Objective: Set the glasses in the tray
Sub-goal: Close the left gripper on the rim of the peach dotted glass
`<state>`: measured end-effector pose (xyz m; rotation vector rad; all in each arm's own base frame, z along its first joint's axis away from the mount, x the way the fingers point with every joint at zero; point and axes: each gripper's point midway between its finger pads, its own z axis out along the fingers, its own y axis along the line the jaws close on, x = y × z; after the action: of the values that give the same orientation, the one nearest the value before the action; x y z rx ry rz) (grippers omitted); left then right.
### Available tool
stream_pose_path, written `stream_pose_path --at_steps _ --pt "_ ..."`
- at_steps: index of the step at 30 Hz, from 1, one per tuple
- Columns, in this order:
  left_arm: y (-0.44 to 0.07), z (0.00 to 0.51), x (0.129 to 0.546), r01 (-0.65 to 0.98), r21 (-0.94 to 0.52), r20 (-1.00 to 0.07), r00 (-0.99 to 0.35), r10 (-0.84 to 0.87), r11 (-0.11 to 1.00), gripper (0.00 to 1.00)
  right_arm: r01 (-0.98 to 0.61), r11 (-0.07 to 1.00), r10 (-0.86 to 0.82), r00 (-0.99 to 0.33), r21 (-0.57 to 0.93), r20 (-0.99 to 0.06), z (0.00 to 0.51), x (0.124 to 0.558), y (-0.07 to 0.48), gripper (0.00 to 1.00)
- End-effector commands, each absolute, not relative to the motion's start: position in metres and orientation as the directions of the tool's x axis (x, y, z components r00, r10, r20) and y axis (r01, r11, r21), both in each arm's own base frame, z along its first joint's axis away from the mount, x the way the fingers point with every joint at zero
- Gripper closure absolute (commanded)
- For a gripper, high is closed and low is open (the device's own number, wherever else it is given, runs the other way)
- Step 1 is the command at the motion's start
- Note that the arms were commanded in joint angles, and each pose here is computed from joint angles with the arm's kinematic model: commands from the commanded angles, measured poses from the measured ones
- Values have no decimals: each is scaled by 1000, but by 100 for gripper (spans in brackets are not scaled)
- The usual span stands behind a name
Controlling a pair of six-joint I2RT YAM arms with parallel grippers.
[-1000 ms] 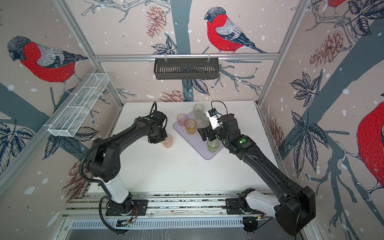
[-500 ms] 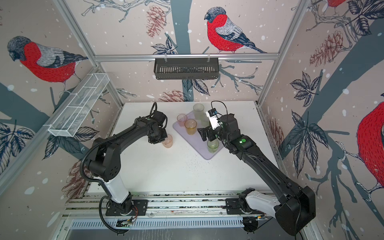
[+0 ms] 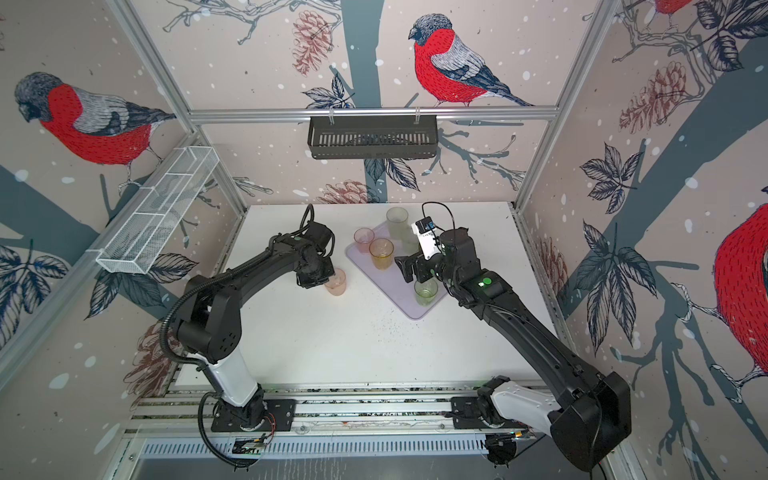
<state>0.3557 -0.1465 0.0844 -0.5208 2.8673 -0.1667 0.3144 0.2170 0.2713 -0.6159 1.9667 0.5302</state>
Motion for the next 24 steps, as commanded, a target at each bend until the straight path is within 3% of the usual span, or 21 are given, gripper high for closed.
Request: stream_pose_path --at_steps 1,24 --pt "-142 85 353 -339 -131 -200 -911 -359 932 89 -622 777 -192 -382 98 -904 276 316 217 0" --pt "-144 93 352 -319 -99 -212 -919 -333 943 95 -621 778 -190 -379 96 -906 277 315 217 0"
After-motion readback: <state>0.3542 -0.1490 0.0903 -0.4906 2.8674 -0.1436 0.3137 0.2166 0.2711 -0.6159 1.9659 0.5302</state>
